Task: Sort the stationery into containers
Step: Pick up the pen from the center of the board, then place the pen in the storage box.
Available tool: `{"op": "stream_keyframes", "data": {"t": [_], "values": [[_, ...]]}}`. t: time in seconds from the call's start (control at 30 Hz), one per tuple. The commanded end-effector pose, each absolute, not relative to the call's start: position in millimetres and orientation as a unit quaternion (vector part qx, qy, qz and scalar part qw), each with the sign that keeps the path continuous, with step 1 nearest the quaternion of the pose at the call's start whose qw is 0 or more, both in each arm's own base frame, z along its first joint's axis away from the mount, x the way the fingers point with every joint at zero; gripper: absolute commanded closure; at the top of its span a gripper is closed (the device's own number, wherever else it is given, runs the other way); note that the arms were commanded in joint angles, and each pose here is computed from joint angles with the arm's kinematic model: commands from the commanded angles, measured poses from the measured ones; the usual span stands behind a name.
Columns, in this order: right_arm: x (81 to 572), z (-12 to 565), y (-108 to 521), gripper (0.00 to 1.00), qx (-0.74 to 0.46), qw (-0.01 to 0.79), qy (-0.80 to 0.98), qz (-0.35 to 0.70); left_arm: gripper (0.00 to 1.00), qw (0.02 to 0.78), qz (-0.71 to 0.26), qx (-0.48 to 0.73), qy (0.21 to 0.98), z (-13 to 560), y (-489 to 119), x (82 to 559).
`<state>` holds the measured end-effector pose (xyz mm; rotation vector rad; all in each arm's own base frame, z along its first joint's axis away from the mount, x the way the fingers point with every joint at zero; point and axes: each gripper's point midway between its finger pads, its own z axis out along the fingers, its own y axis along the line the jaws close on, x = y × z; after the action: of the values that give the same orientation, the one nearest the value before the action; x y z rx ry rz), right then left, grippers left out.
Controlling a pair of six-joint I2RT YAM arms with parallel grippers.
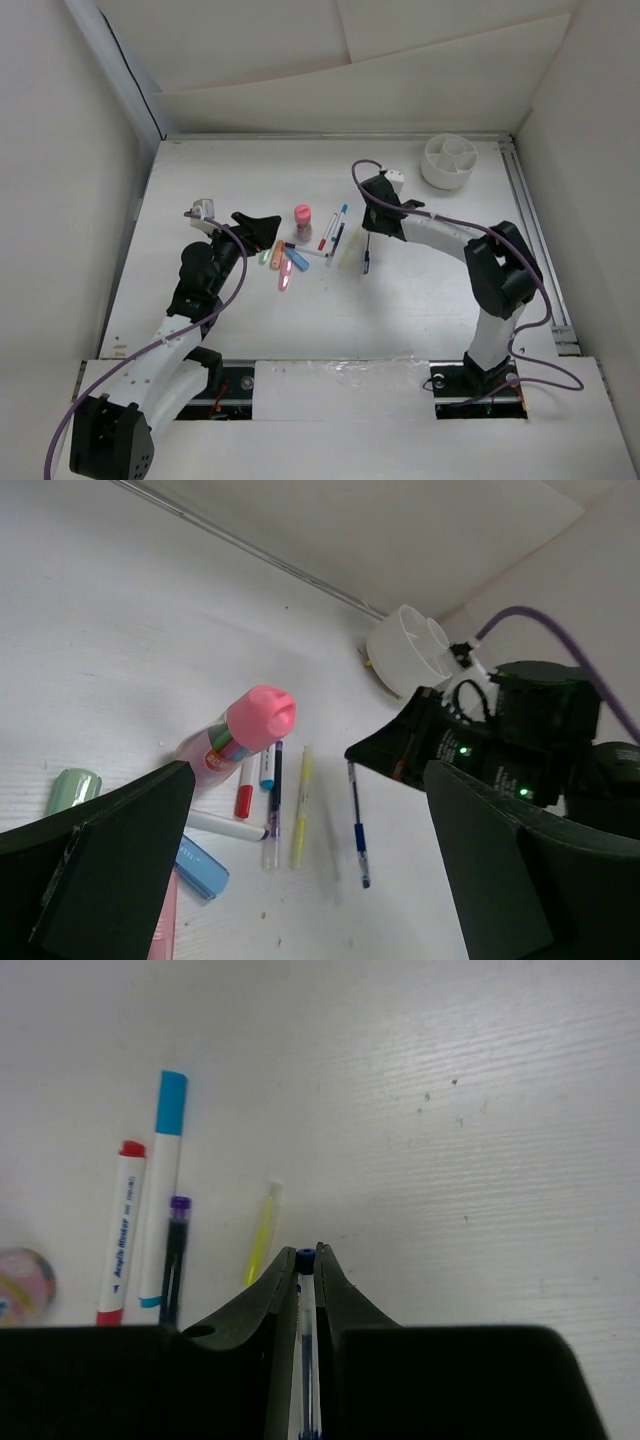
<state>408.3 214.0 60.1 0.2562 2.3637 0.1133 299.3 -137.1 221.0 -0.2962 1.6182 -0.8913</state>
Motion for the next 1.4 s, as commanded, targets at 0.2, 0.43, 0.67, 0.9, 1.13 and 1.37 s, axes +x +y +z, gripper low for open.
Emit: {"op": "stream_keyframes", "data": {"t": [0.2,0.43,0.67,0.9,1.13,1.37], "values": [[485,240,116,1.00,0.203,0.565,0.800,-0.005,0.00,0.609,-0.406,-0.119,0.671,236,-140,295],[559,310,18,1.00,0.322,0.632,0.700,-0.087,0.00,0.606,-0.411,-0.119,0.670,234,-142,295],[604,331,-49,1.00,0.372,0.656,0.636,-0.166,0.00,0.600,-0.427,-0.113,0.667,231,-147,294],[640,338,-78,1.00,0.369,0.678,0.608,-0.185,0.00,0.588,-0.446,-0.105,0.666,229,-156,295],[659,331,-79,1.00,0.341,0.692,0.602,-0.206,0.00,0.601,-0.441,-0.114,0.657,235,-151,299],[676,309,-62,1.00,0.316,0.699,0.610,-0.199,0.00,0.590,-0.432,-0.116,0.672,221,-152,304]]}}
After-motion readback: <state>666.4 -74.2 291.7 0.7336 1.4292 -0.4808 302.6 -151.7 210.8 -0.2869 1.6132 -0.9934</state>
